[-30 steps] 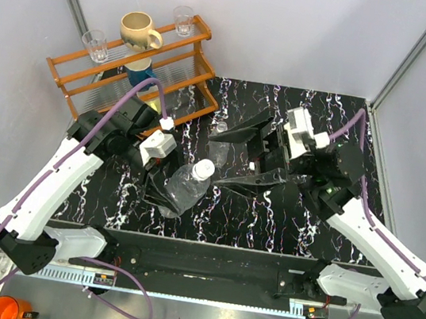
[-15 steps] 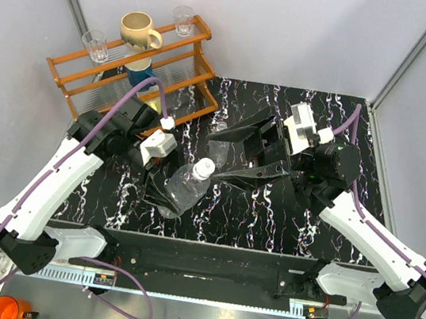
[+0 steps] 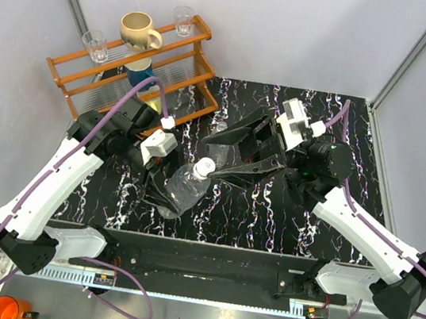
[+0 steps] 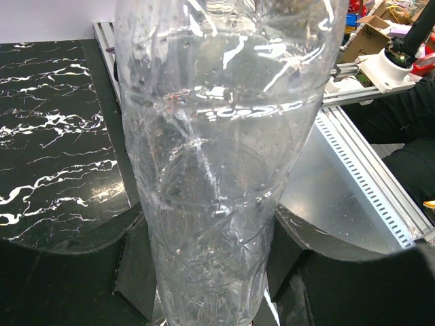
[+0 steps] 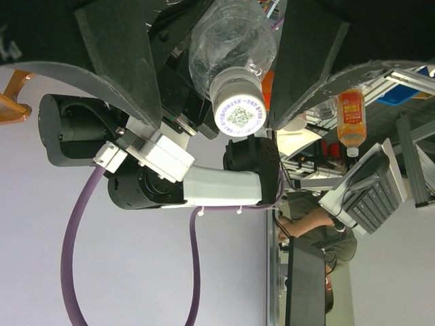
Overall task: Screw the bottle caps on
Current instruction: Screw the bottle cap onto the plastic bottle.
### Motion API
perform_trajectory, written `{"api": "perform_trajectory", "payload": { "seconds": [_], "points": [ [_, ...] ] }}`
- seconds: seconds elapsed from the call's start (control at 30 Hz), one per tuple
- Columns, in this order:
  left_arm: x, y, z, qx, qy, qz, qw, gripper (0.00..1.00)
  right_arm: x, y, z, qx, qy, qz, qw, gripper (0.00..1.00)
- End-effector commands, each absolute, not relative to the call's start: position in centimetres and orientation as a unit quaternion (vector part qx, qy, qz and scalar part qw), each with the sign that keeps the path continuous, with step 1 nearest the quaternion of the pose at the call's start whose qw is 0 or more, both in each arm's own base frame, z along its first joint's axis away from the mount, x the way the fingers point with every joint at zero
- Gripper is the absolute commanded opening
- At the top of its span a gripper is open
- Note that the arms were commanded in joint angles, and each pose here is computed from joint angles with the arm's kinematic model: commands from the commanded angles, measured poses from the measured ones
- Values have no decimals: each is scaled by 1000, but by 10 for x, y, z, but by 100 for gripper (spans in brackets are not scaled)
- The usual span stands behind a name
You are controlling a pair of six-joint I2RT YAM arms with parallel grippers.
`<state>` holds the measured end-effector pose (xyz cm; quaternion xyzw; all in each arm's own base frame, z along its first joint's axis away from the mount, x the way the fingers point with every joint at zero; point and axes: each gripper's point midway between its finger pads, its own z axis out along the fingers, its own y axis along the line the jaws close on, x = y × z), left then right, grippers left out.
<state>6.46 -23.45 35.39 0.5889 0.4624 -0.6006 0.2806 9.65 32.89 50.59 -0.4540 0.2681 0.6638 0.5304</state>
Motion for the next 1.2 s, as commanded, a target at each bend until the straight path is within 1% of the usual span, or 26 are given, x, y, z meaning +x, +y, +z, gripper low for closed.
{"api": "perform_trajectory", "payload": {
  "seconds": [0.0, 0.13, 0.3, 0.43, 0.57, 0.63, 0.8, 1.03, 1.17],
  "points": [
    [45, -227, 366, 560, 464, -638, 252, 0, 85, 326, 512, -462, 241, 673, 525, 70],
    [46, -227, 366, 560, 466, -637, 251, 0, 85, 328, 509, -464, 243, 676, 518, 66],
    [47, -227, 367, 561, 466, -636, 254, 0, 84, 329, 507, -465, 245, 680, 511, 65],
    [48, -227, 367, 560, 468, -636, 253, 0, 83, 329, 505, -465, 246, 681, 509, 62],
    [49, -228, 366, 560, 470, -633, 253, 0, 83, 329, 505, -465, 247, 682, 508, 55],
    [49, -228, 367, 559, 471, -633, 253, 0, 83, 329, 505, -465, 248, 682, 507, 49],
    [50, -227, 367, 559, 471, -633, 255, 0, 84, 330, 503, -464, 252, 683, 505, 46],
    [53, -228, 368, 561, 475, -626, 260, 0, 87, 333, 498, -463, 264, 684, 498, 37],
    [60, -228, 368, 561, 486, -614, 267, 0, 92, 337, 491, -455, 282, 684, 495, 34]
  ]
}}
